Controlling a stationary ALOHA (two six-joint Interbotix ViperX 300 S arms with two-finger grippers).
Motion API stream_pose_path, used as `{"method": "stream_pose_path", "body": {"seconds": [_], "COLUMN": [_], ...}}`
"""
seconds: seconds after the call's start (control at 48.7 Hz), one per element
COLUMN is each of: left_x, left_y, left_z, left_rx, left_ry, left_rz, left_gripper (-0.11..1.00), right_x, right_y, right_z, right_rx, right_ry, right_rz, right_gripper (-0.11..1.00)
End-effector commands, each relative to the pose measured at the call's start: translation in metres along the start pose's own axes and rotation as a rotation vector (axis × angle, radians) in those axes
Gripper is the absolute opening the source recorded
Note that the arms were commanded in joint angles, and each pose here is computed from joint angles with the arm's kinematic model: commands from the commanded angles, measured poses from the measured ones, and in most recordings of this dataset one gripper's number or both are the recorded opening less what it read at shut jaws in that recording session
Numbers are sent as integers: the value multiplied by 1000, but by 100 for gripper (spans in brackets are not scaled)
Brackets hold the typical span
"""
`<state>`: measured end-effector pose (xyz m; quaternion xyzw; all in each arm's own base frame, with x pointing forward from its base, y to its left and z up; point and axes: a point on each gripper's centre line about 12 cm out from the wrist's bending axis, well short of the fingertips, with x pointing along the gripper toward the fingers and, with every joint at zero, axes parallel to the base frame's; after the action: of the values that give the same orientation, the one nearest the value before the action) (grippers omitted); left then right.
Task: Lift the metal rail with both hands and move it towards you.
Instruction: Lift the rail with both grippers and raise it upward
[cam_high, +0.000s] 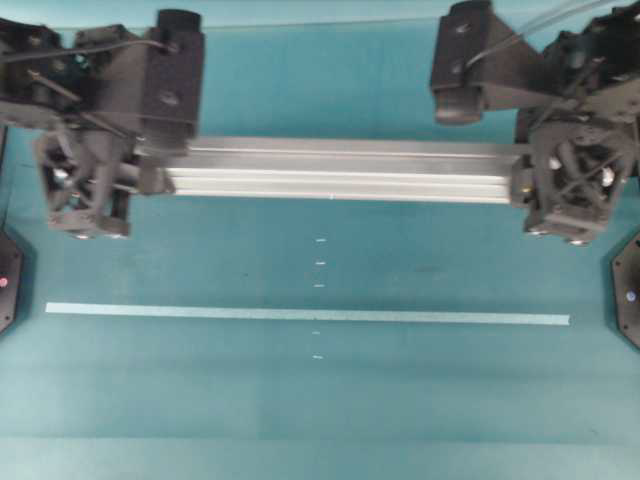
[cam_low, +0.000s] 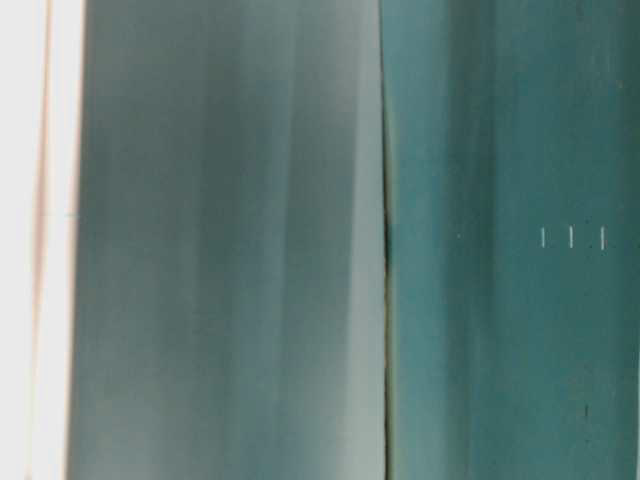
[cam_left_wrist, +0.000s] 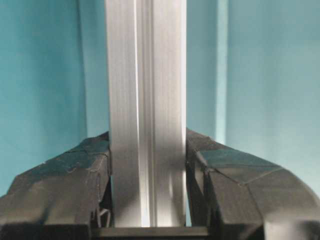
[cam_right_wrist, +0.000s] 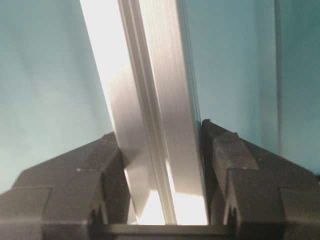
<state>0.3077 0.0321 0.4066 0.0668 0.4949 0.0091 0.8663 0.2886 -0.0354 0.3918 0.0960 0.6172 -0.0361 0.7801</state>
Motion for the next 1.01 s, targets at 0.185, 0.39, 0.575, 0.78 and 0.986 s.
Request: {"method": "stream_pose_path", "body": {"seconds": [0.185,0.39,0.575,0.78,0.986], "left_x": [-34,-33,-33,-20,7], "left_y": [-10,-10,-10,-10,-12], "left_z": [29,30,30,27,13], "left_rx": [38,36,36,28,-72], "left_ry": [-38,-38,-37,2,37], "left_rz": [-22,-22,-23,-27,-29], "left_gripper": [31,31,31,31,31], "right_x": [-27,-28,-28,-12,15], "right_y": [10,11,11,9,12], "right_z": [8,9,8,4,-3], "right_rx": [35,33,30,37,29], "right_ry": [-84,-87,-85,-40,17], "right_rz": [12,13,12,8,7], "right_gripper": [42,42,42,42,42]}}
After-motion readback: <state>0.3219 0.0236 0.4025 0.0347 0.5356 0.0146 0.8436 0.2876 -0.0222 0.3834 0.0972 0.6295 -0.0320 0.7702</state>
